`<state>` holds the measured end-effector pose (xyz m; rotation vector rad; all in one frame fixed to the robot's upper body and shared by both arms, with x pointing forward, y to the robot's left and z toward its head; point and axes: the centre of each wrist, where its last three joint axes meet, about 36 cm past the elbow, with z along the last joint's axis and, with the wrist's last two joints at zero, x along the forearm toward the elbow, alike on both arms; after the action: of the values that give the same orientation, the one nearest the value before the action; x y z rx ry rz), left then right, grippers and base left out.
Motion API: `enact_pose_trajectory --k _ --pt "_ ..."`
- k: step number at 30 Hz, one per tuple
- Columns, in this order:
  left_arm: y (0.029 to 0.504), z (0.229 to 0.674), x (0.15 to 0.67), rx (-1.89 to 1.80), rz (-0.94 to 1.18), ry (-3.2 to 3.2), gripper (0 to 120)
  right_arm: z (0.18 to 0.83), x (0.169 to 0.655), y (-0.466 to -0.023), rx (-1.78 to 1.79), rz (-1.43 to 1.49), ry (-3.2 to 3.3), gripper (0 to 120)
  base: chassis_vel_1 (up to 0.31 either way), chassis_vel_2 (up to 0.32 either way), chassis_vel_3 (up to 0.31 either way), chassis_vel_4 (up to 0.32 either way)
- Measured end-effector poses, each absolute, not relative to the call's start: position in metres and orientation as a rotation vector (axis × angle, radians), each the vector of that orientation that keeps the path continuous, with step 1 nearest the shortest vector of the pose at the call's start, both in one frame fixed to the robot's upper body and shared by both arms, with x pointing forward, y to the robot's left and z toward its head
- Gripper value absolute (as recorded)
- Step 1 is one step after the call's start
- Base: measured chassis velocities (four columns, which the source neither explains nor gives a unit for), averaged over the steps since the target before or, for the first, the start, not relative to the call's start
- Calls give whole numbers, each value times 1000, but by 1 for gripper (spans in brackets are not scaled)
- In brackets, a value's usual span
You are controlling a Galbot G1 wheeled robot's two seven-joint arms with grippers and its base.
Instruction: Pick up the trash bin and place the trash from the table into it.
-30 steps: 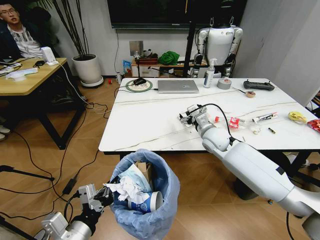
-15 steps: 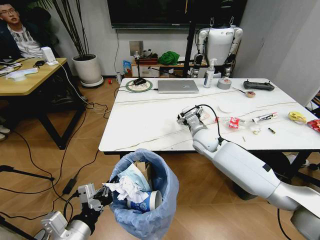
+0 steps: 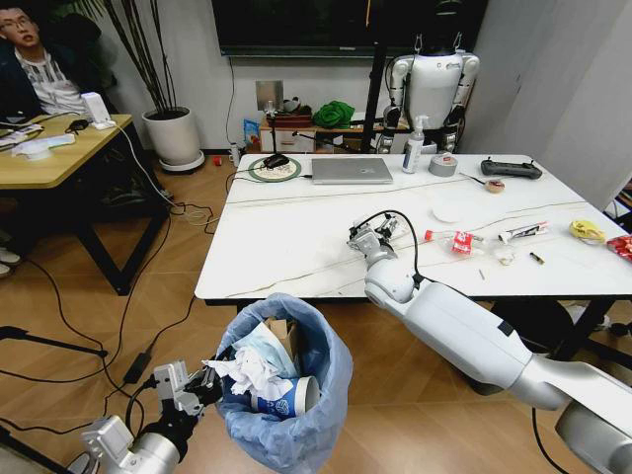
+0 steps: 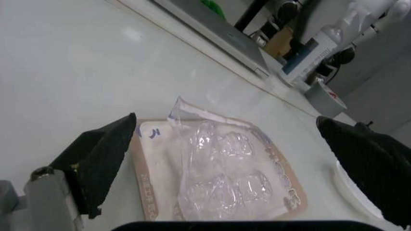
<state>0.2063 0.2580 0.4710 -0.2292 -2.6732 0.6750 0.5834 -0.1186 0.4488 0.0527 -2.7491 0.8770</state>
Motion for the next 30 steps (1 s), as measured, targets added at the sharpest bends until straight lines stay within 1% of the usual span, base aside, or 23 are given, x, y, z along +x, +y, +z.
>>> enact_pose_trajectory --k 15,18,19,20,21,23,24,26,27,28,30 --pt "259 471 207 -227 679 -2674 0 445 589 -103 -41 911 -2692 100 0 0 0 0" --pt "259 471 207 -227 679 -2674 0 445 592 -105 -24 896 -2697 97 0 0 0 0" --pt "259 471 207 -226 679 -2674 0 446 593 -106 -12 890 -2703 92 0 0 0 0" --pt "259 471 207 -226 680 -2674 0 446 594 -108 -6 887 -2706 90 0 0 0 0" --pt "259 471 207 -226 680 -2674 0 447 595 -110 -5 884 -2708 84 0 0 0 0" --pt "259 471 207 -226 680 -2674 0 447 595 -111 -6 880 -2709 81 0 0 0 0" --pt "259 471 207 -227 680 -2674 0 447 596 -112 -7 878 -2709 75 0 0 0 0" --pt "259 471 207 -227 680 -2674 0 447 596 -113 -8 877 -2708 73 0 0 0 0" --pt "259 471 207 -227 681 -2674 0 447 596 -114 -9 877 -2707 65 0 0 0 0" --pt "259 471 207 -227 681 -2674 0 447 596 -114 -10 876 -2706 62 0 0 0 0" --pt "258 471 207 -228 682 -2674 0 445 595 -116 -11 876 -2700 52 0 0 0 0"
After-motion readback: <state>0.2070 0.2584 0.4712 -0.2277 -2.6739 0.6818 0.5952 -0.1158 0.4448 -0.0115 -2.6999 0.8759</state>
